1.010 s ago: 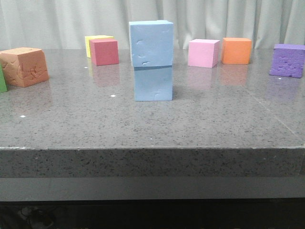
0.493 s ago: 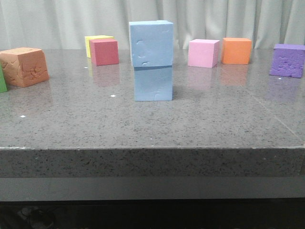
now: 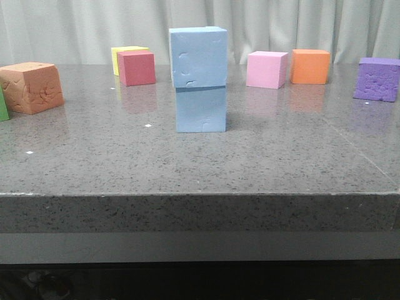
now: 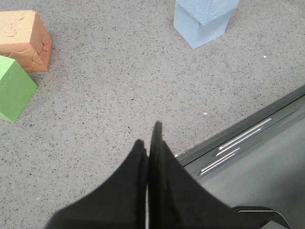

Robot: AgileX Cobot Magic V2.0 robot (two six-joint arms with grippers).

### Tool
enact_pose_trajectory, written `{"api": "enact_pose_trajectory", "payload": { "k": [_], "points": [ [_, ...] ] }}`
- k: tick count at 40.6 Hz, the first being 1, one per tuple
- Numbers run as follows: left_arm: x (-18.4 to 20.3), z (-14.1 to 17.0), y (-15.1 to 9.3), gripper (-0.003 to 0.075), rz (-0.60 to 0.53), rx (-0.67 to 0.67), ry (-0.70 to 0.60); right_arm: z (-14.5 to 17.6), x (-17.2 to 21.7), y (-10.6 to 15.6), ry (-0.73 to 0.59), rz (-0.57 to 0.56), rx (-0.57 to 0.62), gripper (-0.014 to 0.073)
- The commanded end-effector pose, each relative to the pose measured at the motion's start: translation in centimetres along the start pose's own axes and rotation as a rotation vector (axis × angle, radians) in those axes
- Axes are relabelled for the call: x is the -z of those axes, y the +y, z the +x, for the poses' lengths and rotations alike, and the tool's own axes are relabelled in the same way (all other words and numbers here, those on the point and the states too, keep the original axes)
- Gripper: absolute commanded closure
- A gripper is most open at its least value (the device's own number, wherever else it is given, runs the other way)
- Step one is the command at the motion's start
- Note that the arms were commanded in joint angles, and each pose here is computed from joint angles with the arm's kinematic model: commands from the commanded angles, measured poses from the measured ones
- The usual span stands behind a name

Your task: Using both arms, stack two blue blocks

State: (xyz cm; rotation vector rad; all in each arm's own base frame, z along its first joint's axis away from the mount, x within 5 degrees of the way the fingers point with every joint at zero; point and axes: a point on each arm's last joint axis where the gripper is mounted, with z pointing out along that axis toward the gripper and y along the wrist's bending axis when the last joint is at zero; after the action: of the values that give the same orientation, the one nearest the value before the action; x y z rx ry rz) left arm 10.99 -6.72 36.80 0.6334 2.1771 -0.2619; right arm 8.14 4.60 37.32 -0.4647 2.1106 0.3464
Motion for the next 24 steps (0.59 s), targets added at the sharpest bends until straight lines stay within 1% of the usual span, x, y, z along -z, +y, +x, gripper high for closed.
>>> {"api": "enact_pose_trajectory", "payload": {
  "k": [1, 3, 5, 7, 9, 14, 19, 24],
  "points": [
    [0.6, -1.1, -0.1, 0.0738, 0.005, 0.002, -0.09, -1.1, 0.5, 0.0, -0.088, 0.008, 0.008, 0.0664],
    [0.7, -1.0, -0.2, 0.0738, 0.014, 0.003, -0.104, -1.1, 0.5, 0.0, -0.088, 0.008, 0.008, 0.0664],
    [1.0, -0.7, 0.1, 0.0738, -0.011, -0.011, -0.122, -1.1, 0.5, 0.0, -0.088, 0.008, 0.008, 0.0664],
    [1.3, -0.1, 0.3, 0.0738, -0.026, 0.009, -0.16, -1.2, 0.5, 0.0, -0.089, 0.008, 0.008, 0.0664],
    [1.7, 0.7, 1.0, 0.0738, -0.078, 0.031, -0.22, -1.2, 0.5, 0.0, -0.089, 0.008, 0.008, 0.0664],
    [1.9, 4.0, 1.9, 0.0738, -0.195, 0.096, -0.395, -1.2, 0.5, 0.0, -0.089, 0.008, 0.008, 0.0664],
    [0.8, 8.1, 2.5, 0.0738, -0.337, 0.111, -0.563, -1.2, 0.5, 0.0, -0.089, 0.008, 0.008, 0.0664],
    [-1.2, 12.5, 2.4, 0.0738, -0.404, 0.164, -0.654, -1.2, 0.5, 0.0, -0.089, 0.008, 0.008, 0.0664]
  ]
}}
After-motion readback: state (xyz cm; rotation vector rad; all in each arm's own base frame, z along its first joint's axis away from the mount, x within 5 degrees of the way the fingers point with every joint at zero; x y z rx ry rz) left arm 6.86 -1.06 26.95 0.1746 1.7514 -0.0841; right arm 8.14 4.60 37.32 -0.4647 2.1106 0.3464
